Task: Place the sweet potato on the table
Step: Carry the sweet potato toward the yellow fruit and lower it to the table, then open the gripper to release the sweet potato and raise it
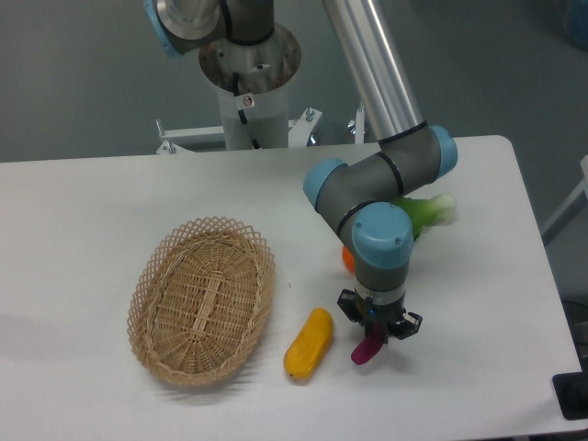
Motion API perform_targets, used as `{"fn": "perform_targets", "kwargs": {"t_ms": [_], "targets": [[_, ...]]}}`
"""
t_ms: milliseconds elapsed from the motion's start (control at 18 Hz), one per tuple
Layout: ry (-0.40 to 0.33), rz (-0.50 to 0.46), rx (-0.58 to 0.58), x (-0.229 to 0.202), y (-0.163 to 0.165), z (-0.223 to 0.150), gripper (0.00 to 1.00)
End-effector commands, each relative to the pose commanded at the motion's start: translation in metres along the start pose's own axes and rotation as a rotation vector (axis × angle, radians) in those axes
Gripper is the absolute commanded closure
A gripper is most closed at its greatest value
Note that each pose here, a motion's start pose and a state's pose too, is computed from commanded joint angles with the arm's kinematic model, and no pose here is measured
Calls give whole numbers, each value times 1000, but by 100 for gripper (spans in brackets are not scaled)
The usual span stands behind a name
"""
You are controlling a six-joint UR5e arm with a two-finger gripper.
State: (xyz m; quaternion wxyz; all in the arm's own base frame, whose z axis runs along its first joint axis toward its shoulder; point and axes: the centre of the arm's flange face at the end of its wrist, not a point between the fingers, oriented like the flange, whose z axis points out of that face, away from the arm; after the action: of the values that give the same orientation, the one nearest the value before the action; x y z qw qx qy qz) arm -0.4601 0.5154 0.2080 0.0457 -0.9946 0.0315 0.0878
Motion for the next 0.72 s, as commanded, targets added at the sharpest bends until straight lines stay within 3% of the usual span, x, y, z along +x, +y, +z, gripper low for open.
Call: {"fn": "perform_targets", "kwargs": {"t_ms": [56, 333, 722], "targets": [[-5, -8, 3, -1, 0, -4, 0], [-61, -13, 41, -10, -5, -43, 0], [-210, -7, 133, -45, -17, -139, 0]]}}
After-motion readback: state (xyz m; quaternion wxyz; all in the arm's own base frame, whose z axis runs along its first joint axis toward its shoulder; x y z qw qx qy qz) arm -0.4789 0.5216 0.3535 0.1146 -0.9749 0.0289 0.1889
